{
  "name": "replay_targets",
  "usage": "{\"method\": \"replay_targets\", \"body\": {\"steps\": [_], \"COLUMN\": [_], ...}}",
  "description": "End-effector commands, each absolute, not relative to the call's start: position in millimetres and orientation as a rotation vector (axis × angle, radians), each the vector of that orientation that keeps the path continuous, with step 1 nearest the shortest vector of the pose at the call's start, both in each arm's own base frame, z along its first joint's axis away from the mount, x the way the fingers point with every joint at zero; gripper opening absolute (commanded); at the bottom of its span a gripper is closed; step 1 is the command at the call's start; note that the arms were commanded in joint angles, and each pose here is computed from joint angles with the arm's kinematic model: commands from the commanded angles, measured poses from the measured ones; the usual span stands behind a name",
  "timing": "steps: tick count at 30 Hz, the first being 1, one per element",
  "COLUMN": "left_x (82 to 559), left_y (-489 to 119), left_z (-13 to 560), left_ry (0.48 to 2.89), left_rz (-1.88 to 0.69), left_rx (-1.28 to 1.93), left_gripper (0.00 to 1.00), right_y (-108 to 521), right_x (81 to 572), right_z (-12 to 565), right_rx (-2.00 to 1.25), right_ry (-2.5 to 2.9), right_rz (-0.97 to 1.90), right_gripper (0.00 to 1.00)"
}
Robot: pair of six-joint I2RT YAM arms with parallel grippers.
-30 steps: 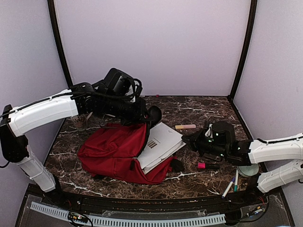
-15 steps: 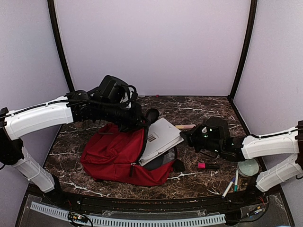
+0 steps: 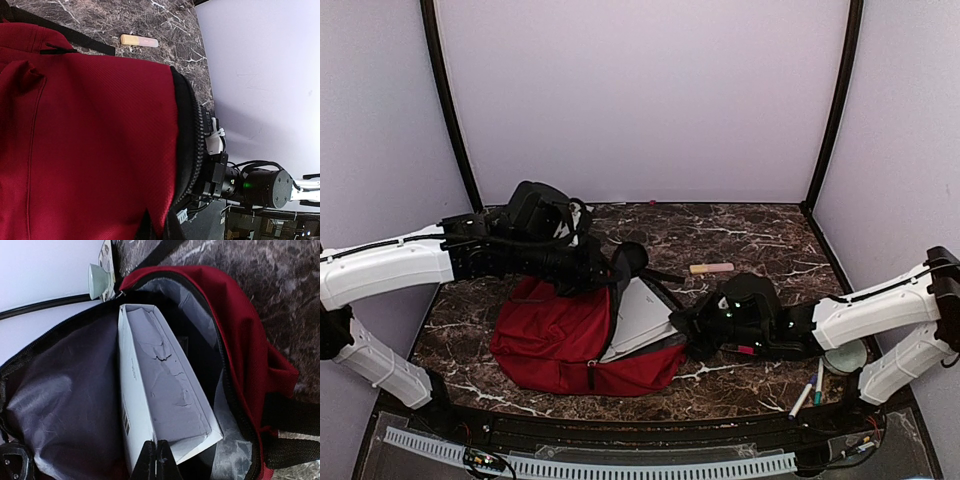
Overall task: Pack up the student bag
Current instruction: Place the files in the largest pocket of the bag.
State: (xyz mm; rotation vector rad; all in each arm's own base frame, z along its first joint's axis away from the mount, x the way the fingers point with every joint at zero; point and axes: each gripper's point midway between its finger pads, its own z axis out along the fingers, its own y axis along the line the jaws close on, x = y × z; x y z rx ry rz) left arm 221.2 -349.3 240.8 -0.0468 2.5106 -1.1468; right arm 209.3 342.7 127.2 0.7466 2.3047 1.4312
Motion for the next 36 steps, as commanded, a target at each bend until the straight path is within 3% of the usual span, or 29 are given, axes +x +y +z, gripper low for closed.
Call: {"method": "replay_targets", "body": {"steps": [1, 4, 8, 13, 18, 25, 27, 30, 36], "left_x": [224.1, 227.9, 233.5, 227.9, 213.9, 202.4, 200.6, 199.2, 197.6], "left_y": [-346.1, -344.5, -336.0, -323.7, -311.3, -301.4, -299.9, -297.8, -297.5], "left_z": [242.3, 245.2, 255.8, 257.0, 240.8, 226.7, 225.5, 225.2, 224.9], "left_ry": [2.478, 2.47, 2.459, 2.475, 2.507, 2.538, 2.542, 2.543, 2.543], "left_rz": [-1.158, -1.14, -1.085, -1.026, -1.016, -1.006, -1.002, -0.998, -0.999], "left_rx": [-0.063, -0.049, -0.016, 0.037, 0.065, 0.091, 0.098, 0.104, 0.12], "left_gripper": [0.0, 0.0, 0.0, 0.0, 0.0, 0.0, 0.0, 0.0, 0.0], "right_y": [372.1, 369.2, 370.7, 383.8, 377.8, 366.8, 365.0, 357.5, 346.5], "right_x": [184.7, 181.0, 177.1, 175.8, 165.9, 155.5, 156.1, 162.6, 178.1], "right_z": [125.9, 123.1, 123.9, 139.9, 134.1, 140.8, 146.6, 154.0, 162.9], "right_rx": [0.731, 0.744, 0.737, 0.587, 0.404, 0.102, 0.011, -0.117, -0.285], "right_ry": [2.434, 2.464, 2.471, 2.48, 2.622, 2.709, 2.716, 2.705, 2.702], "right_rz": [1.484, 1.457, 1.489, 1.576, 1.435, 1.294, 1.231, 1.087, 0.85], "right_gripper": [0.0, 0.0, 0.07, 0.24, 0.32, 0.36, 0.49, 0.59, 0.65]}}
